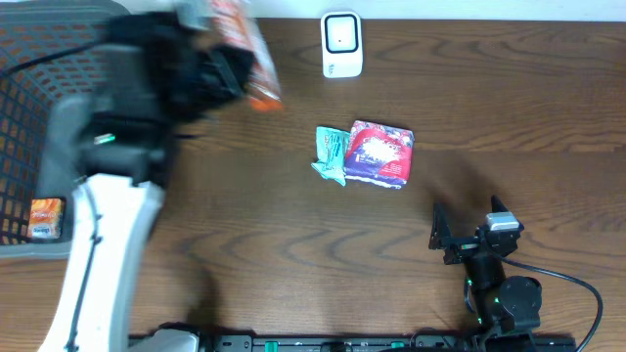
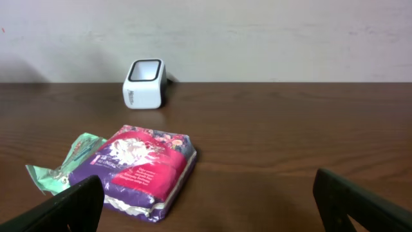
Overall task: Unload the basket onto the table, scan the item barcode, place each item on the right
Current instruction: 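Carry the TOP bar to the scanner area and release it left of the wipes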
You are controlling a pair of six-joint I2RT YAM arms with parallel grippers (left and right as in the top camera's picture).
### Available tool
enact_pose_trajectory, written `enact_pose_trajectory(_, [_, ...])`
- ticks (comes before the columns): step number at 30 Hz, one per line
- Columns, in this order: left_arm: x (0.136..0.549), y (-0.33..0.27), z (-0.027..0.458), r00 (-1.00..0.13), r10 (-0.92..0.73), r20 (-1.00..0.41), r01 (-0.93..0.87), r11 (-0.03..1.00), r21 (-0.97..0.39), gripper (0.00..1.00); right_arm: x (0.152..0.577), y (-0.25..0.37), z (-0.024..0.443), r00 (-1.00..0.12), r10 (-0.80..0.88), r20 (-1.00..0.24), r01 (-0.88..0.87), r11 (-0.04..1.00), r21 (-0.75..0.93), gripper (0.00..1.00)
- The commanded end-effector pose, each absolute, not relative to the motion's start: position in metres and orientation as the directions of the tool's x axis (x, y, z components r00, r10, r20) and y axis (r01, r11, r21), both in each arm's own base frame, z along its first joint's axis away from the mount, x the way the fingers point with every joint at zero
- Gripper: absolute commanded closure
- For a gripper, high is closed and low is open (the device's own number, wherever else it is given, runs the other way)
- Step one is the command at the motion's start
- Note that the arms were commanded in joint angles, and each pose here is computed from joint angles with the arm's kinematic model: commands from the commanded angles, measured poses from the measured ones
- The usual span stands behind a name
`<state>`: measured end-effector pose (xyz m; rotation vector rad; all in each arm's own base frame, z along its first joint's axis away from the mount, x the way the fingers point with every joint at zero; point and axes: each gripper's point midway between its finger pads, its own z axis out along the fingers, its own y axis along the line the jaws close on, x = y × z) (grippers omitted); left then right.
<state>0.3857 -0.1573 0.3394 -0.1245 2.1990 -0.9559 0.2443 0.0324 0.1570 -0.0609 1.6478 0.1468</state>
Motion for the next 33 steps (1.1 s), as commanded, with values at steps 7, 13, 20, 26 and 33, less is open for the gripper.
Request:
enact_pose_trajectory(7, [0.375, -0.204, 0.196, -0.869, 0.055, -0.492, 0.203, 0.946, -0.251, 0.93, 0.244, 0.033, 0.155, -0.086, 0.043, -0.995, -0.131, 0.99, 0.054, 0.01])
enact_pose_trajectory(13, [0.37, -0.208, 0.128, -0.937, 0.127, -0.327, 0.197, 0.962, -0.191, 0.93, 0.244, 0.033, 0.155, -0.086, 0.043, -0.995, -0.131, 0.99, 0.054, 0.01])
enact_pose_trajectory(20, [0.391, -0.219, 0.077, -0.946, 0.131, -0.297, 0.19, 0.965, -0.181, 0.31, 0.244, 0.033, 0.155, -0.086, 0.043, -0.995, -0.131, 0.99, 0.054, 0.01])
enact_pose_trajectory(26, [0.413, -0.218, 0.102, -0.919, 0.095, -0.384, 0.186, 0.96, -0.208, 0.13, 0.244, 0.033, 0.155, -0.086, 0.043, -0.995, -0.131, 0.99, 0.054, 0.01])
enact_pose_trajectory(33, [0.425, -0.183, 0.211, -0.812, -0.022, -0.583, 0.164, 0.95, -0.264, 0.13, 0.244, 0.033, 0.155, -0.086, 0.043, -0.995, -0.131, 0.99, 0.054, 0.01])
